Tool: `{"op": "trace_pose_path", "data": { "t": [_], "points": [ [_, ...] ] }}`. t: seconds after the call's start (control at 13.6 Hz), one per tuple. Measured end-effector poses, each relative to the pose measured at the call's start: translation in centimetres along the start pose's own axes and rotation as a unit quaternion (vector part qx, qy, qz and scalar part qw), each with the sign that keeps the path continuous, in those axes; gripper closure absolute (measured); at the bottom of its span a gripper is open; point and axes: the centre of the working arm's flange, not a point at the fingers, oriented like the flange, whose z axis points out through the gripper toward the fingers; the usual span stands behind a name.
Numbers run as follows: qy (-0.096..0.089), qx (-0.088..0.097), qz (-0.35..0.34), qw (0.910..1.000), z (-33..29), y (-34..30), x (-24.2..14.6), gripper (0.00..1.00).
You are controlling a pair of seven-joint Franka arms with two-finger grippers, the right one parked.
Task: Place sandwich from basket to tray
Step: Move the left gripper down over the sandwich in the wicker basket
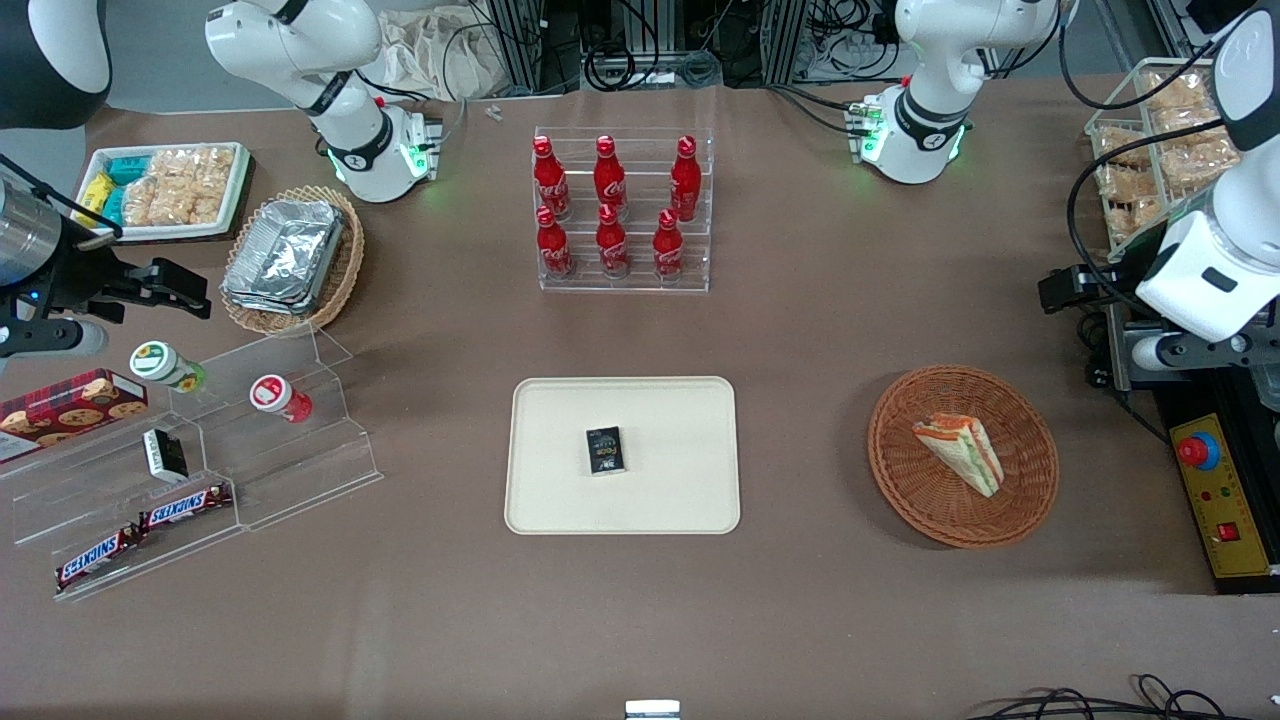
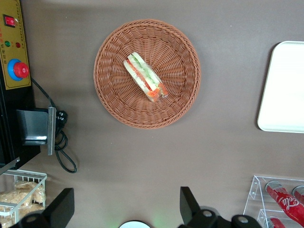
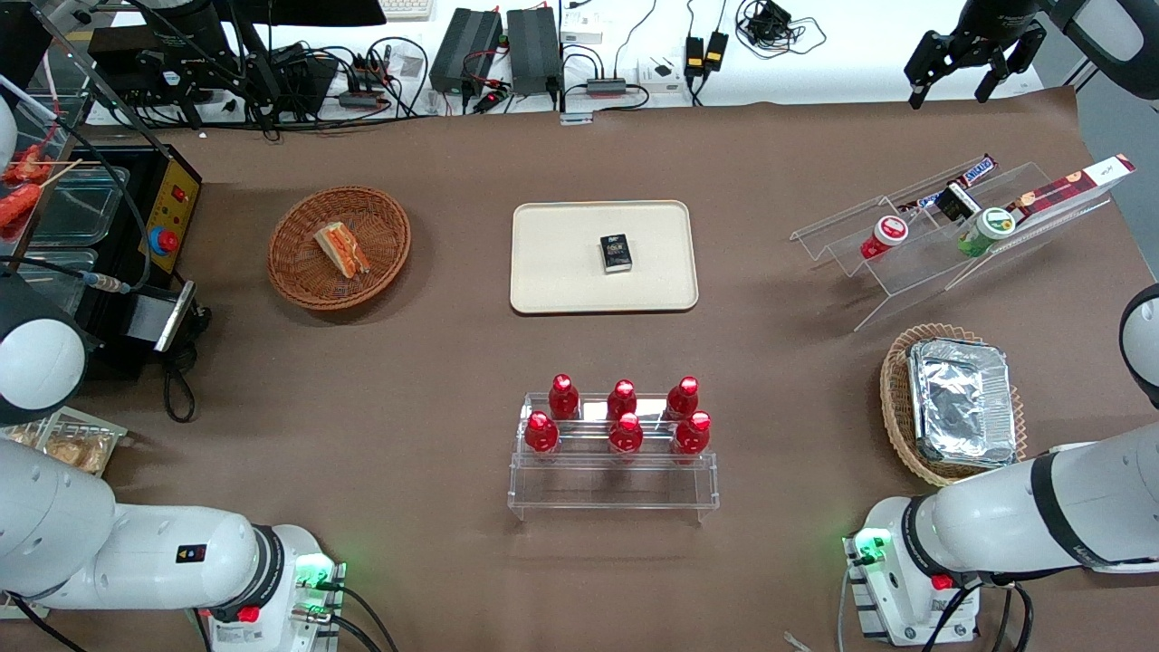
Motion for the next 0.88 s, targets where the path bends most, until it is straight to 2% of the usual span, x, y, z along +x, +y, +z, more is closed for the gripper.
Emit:
{"op": "trace_pose_path", "data": {
  "t": [0.22,0.51,0.74,0.88],
  "points": [
    [0.003,-0.001,-0.012,0.9999,-0.4,-0.1,-0.3,0.0],
    [-0.018,-0.001,-0.063,0.9978,2.9,-0.2,1.1,0.0],
    [-0.004,-0.008,-0.14,0.9902,9.9,0.2,3.8,0.0],
    [0.006,-0.014,-0.19,0.9817,15.6,0.6,4.6,0.0]
  ]
}}
